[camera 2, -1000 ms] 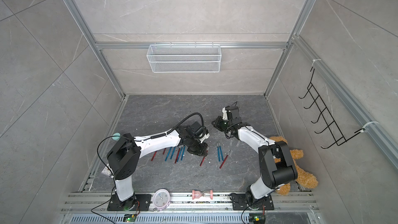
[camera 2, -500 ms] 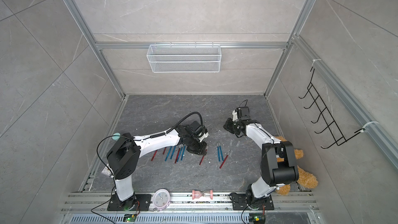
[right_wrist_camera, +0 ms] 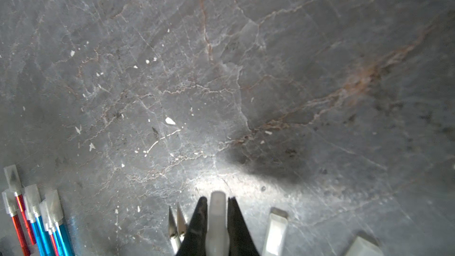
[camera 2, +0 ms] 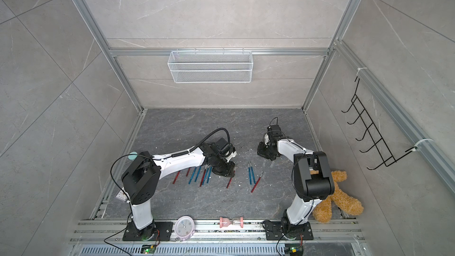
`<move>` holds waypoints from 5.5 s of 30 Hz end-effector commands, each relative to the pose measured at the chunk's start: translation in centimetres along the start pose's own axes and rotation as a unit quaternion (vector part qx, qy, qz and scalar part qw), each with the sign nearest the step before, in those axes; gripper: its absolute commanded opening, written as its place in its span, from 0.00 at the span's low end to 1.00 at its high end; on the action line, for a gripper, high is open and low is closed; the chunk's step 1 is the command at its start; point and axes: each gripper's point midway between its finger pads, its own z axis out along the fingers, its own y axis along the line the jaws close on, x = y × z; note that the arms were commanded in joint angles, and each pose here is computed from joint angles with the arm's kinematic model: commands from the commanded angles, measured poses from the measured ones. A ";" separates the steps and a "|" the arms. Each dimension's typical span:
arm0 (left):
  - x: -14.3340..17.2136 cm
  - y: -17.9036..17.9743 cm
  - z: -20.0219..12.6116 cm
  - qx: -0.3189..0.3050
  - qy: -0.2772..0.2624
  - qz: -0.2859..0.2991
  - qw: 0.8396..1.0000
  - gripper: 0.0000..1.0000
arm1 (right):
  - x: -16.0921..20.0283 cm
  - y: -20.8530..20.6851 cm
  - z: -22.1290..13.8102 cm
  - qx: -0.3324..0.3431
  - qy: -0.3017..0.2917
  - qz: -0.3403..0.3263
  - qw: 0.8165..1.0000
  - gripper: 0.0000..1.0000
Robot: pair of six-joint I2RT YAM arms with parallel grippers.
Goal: Remove protective caps from carving knives
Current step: Place the protective sleeve at the center of the board, then place the carving knife at the center of the board, then pick up the carving knife from the center of the board.
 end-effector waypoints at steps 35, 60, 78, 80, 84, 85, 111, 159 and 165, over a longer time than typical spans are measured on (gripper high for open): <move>-0.7 -0.3 -1.7 -0.005 -0.030 0.000 1.000 0.00 | -0.1 -1.3 0.2 0.047 0.008 0.004 0.999 0.28; -4.1 0.2 -0.1 -0.089 -0.032 -0.006 0.996 0.33 | 2.7 1.1 -7.2 -0.018 -0.043 -0.012 0.999 0.31; -4.8 0.2 -0.2 -0.097 -0.039 -0.038 0.994 0.34 | 8.9 5.4 -7.1 -0.121 -0.019 -0.052 0.991 0.31; -4.8 0.2 -0.2 -0.098 -0.040 -0.043 0.993 0.34 | 9.7 6.0 -6.7 -0.134 -0.014 -0.050 0.990 0.31; -5.0 0.1 -0.2 -0.095 -0.043 -0.049 0.993 0.34 | 11.1 7.1 -5.7 -0.160 -0.005 -0.043 0.986 0.31; -5.0 0.0 -0.2 -0.094 -0.044 -0.051 0.993 0.34 | 11.4 7.3 -5.5 -0.166 -0.003 -0.042 0.985 0.31; -5.4 -0.9 -0.5 -0.063 -0.066 -0.094 0.991 0.32 | 13.8 11.5 -1.5 -0.213 0.005 -0.033 0.977 0.31; 2.2 11.1 -9.0 -0.205 -0.079 -0.167 0.961 0.91 | 10.0 10.5 -6.6 -0.173 -0.052 -0.063 0.981 0.41; 2.2 12.1 -8.6 -0.237 -0.061 -0.155 0.957 0.86 | 8.5 8.7 -8.3 -0.175 -0.066 -0.048 0.981 0.49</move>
